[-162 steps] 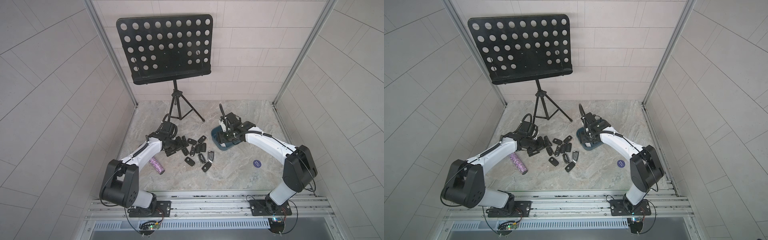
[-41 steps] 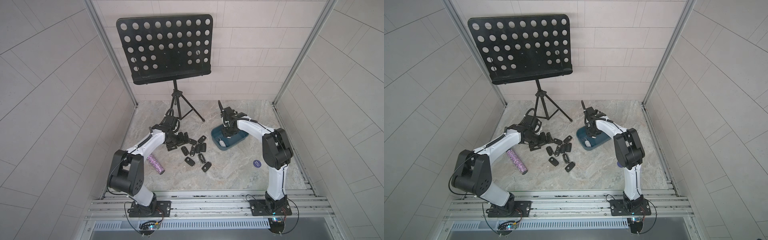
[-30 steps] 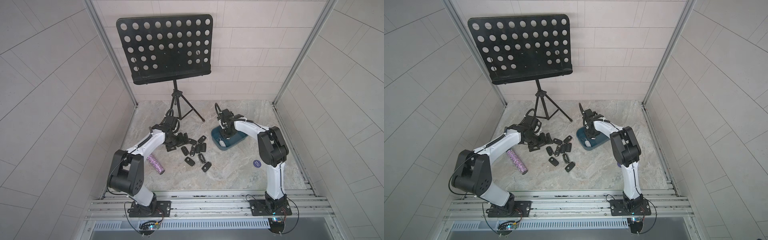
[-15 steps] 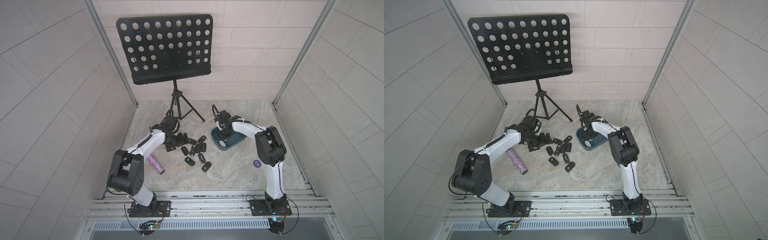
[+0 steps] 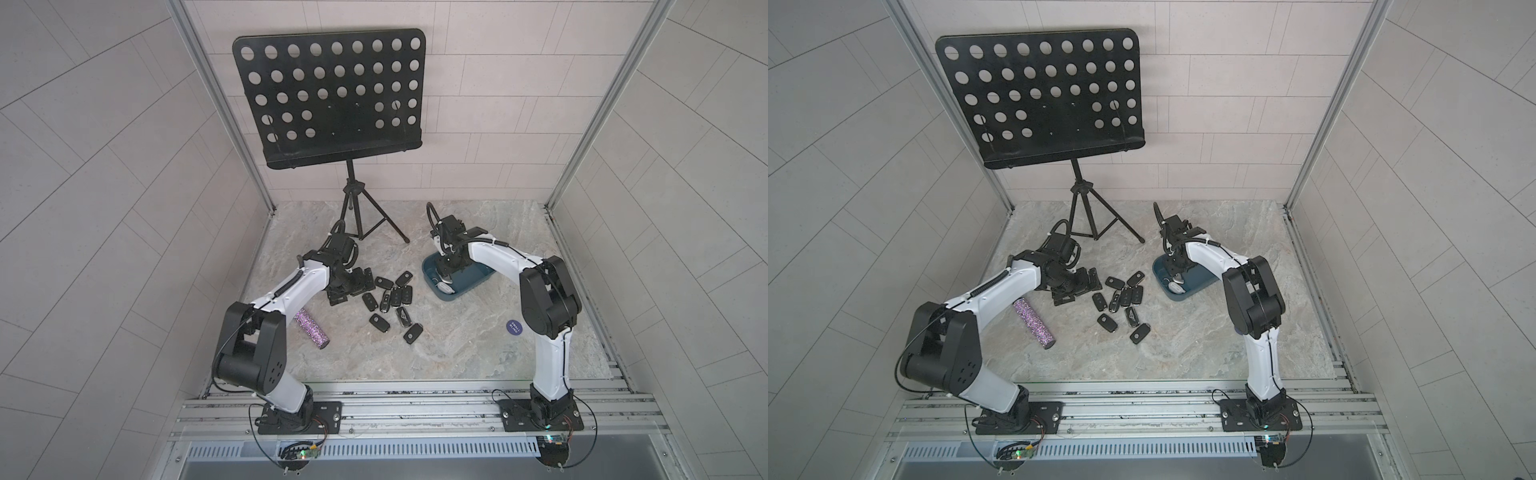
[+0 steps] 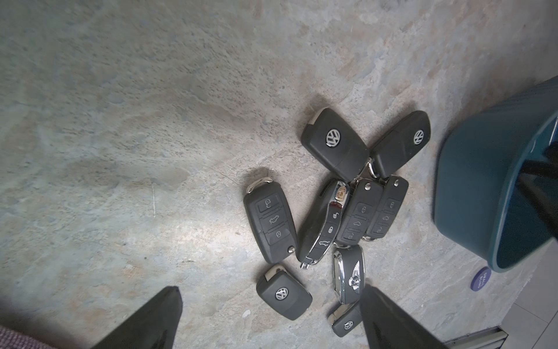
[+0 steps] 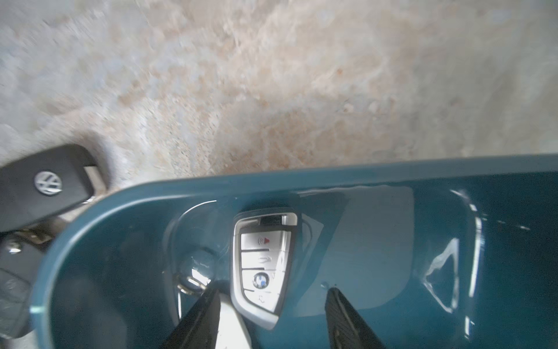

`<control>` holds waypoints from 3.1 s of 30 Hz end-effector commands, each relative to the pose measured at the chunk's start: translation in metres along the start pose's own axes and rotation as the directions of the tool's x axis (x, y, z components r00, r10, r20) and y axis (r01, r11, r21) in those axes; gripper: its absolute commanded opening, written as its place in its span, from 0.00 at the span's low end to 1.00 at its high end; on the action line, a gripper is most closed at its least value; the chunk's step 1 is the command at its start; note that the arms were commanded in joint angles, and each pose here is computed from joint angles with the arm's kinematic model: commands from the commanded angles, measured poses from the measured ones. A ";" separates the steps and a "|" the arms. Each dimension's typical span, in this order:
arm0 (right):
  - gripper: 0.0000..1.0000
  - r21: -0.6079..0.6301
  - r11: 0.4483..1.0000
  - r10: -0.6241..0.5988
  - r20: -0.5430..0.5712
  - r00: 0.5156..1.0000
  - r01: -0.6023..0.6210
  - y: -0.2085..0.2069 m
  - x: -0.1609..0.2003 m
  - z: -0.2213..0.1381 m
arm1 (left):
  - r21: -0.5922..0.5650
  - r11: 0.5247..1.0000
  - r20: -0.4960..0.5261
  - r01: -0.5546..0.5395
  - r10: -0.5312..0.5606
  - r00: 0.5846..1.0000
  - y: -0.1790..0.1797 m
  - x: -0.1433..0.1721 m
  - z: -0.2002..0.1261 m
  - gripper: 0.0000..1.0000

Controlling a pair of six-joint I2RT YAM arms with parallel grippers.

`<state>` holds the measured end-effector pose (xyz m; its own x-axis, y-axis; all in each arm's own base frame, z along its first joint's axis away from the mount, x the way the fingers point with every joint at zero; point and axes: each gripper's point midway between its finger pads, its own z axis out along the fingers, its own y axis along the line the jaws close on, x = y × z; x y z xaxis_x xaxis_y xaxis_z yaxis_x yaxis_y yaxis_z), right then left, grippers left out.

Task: Place the car key into the storage box
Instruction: Place the car key in the storage box, then pick up the car key from the center of the board.

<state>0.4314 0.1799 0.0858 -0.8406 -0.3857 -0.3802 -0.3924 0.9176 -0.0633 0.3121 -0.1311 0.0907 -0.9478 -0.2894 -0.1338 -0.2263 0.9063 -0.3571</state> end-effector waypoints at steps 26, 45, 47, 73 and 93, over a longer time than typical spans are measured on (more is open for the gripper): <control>1.00 -0.446 0.872 0.264 0.085 0.961 -0.200 0.067 0.074 -0.108 | -0.303 0.933 -0.018 0.195 -0.211 0.977 0.013 0.012 0.044 0.95; 1.00 -0.410 0.889 0.266 0.102 0.959 -0.203 0.060 0.087 -0.118 | -0.327 0.931 -0.020 0.165 -0.181 0.983 0.005 0.009 0.075 0.77; 1.00 -0.411 0.889 0.267 0.102 0.958 -0.204 0.060 0.088 -0.118 | -0.329 0.930 -0.025 0.162 -0.181 0.983 0.006 0.012 0.077 0.73; 1.00 -0.347 0.913 0.265 0.099 0.959 -0.216 0.050 0.090 -0.104 | -0.327 0.931 -0.037 0.161 -0.182 0.983 0.009 0.017 0.085 0.30; 1.00 0.012 0.980 0.198 0.035 0.980 -0.199 -0.003 0.063 -0.049 | -0.214 0.970 0.085 0.113 -0.097 0.992 -0.010 -0.013 0.012 0.30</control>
<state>0.3583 0.1568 0.1115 -0.8863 -0.1622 -0.4338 -0.2169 0.9730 0.0792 0.3294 -0.1481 0.0679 -0.9016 -0.4082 -0.1435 -0.3850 0.9082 -0.1642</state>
